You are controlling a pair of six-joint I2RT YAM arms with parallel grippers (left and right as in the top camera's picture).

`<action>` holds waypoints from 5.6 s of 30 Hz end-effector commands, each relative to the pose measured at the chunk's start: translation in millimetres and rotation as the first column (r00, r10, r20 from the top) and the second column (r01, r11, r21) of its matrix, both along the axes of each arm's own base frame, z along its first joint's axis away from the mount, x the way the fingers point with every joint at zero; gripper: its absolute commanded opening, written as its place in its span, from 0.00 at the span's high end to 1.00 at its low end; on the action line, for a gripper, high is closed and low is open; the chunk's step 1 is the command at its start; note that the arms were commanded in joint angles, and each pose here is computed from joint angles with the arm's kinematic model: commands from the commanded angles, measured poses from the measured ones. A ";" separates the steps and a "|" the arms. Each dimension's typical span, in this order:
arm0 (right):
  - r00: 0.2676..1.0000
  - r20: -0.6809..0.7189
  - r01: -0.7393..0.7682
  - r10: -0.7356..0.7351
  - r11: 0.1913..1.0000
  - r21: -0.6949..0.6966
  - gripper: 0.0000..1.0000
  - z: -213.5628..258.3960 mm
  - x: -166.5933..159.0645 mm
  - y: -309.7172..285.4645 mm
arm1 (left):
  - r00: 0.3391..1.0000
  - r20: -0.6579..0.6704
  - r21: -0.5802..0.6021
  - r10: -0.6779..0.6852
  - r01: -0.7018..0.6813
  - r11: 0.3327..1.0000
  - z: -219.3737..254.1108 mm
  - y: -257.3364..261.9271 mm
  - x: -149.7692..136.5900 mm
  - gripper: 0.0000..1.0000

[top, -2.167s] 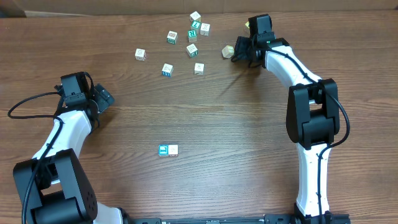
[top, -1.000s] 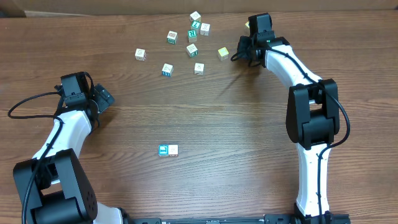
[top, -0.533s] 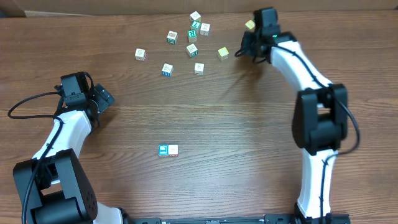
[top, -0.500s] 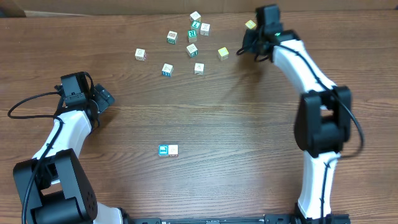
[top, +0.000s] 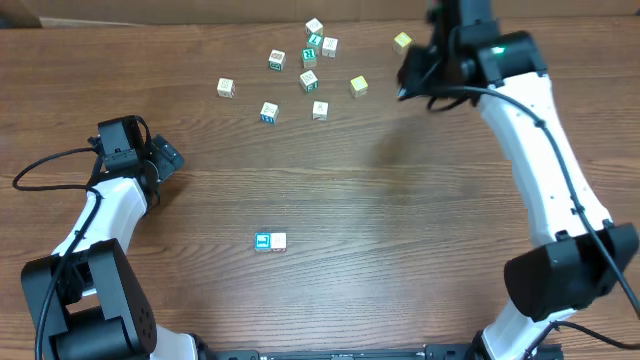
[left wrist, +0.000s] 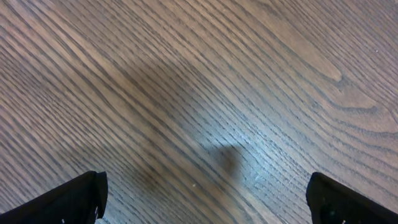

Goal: Form a horizontal line
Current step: 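Carry the held block down toward the two placed blocks, then lower the block right of the placed pair and adjust its position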

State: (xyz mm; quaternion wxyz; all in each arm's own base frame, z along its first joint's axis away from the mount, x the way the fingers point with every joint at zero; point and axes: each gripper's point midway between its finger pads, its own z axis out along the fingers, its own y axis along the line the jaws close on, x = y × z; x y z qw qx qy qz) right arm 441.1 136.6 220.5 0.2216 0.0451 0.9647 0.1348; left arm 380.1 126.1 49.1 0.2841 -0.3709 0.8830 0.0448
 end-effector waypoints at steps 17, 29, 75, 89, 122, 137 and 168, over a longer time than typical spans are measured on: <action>0.902 -0.388 -0.218 0.191 0.976 -0.027 0.85 -155.7 -154.2 124.3 | 1.000 0.014 0.017 0.003 -0.003 1.000 6.9 2.8 3.9 0.00; 0.941 -0.312 -0.134 0.132 0.991 0.016 0.81 -173.0 -154.6 155.0 | 1.000 0.014 0.017 0.003 -0.003 1.000 6.9 2.8 3.9 0.00; 0.921 -0.389 0.023 -0.015 1.000 0.018 0.90 -190.3 -137.9 124.1 | 1.000 0.014 0.017 0.003 -0.003 1.000 6.9 2.8 3.9 0.01; 0.855 -0.519 0.073 0.004 0.989 0.128 0.96 -198.3 -164.7 136.9 | 1.000 0.014 0.017 0.003 -0.003 1.000 6.9 2.8 3.9 0.00; 0.853 -0.521 0.098 -0.027 0.989 0.110 0.96 -205.4 -173.6 145.3 | 1.000 0.014 0.017 0.003 -0.003 1.000 6.9 2.8 3.9 0.00; 0.794 -0.607 0.088 0.043 0.979 0.184 0.96 -198.3 -193.9 157.5 | 1.000 0.014 0.017 0.003 -0.003 1.000 6.9 2.8 3.9 0.00; 0.807 -0.566 0.243 -0.169 0.968 0.057 0.95 -209.0 -173.6 133.4 | 1.000 0.014 0.017 0.004 -0.004 1.000 6.9 3.1 3.8 0.00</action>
